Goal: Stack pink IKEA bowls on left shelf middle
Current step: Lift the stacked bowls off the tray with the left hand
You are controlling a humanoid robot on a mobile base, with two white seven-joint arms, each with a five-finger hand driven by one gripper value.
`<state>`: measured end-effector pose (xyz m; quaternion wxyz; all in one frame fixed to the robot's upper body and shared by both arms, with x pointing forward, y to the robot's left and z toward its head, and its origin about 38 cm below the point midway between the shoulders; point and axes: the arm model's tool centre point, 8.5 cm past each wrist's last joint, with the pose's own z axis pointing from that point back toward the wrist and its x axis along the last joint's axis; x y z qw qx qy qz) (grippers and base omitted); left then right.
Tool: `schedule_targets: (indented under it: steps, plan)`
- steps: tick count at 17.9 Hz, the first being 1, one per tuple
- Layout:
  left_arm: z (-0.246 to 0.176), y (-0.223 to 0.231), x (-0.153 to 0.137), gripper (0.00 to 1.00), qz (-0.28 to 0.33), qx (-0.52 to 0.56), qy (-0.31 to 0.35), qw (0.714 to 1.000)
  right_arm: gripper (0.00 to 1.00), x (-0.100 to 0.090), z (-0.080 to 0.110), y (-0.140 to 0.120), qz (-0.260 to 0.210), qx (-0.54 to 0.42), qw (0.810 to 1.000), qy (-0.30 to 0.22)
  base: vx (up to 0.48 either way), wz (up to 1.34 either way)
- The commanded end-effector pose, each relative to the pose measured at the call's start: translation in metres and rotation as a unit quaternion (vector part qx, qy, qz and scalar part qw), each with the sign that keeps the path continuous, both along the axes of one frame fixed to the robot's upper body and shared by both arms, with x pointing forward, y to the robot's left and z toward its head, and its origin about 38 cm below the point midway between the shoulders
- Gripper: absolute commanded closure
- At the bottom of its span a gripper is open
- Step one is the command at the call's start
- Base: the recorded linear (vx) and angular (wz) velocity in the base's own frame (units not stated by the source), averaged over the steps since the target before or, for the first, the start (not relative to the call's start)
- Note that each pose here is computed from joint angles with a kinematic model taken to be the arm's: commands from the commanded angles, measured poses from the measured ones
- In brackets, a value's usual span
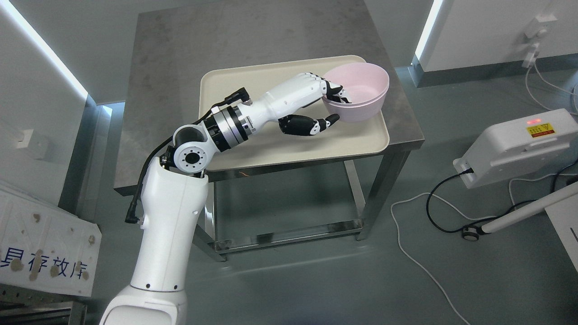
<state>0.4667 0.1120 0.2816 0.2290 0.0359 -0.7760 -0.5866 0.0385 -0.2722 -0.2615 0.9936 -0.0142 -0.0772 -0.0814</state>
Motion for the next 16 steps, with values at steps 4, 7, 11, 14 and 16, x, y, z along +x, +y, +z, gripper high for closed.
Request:
schedule_targets:
  steps: [4,7,11,14,16]
  plan:
    - [0.036,0.068,-0.035,0.95,0.037,-0.091,-0.090,0.991,0.00,0.000,0.001,-0.011,0.000,-0.009,1.000,0.000,-0.032,0.04]
    - [0.018,0.069,-0.040,0.95,0.037,-0.094,-0.076,0.992,0.00,0.000,0.001,-0.011,0.000,-0.009,1.000,0.000,-0.101,0.10]
    - [0.004,0.071,-0.048,0.95,0.036,-0.096,-0.071,0.992,0.00,0.000,0.001,-0.011,0.000,-0.009,1.000,0.000,-0.226,0.13]
    - [0.007,0.074,-0.050,0.95,0.041,-0.097,-0.076,0.991,0.00,0.000,0.001,-0.011,0.000,-0.009,1.000,0.000,-0.306,0.04]
    - [0.005,0.077,-0.051,0.94,0.045,-0.100,-0.075,0.991,0.00,0.000,0.001,-0.011,0.000,-0.009,1.000,0.000,-0.286,0.16]
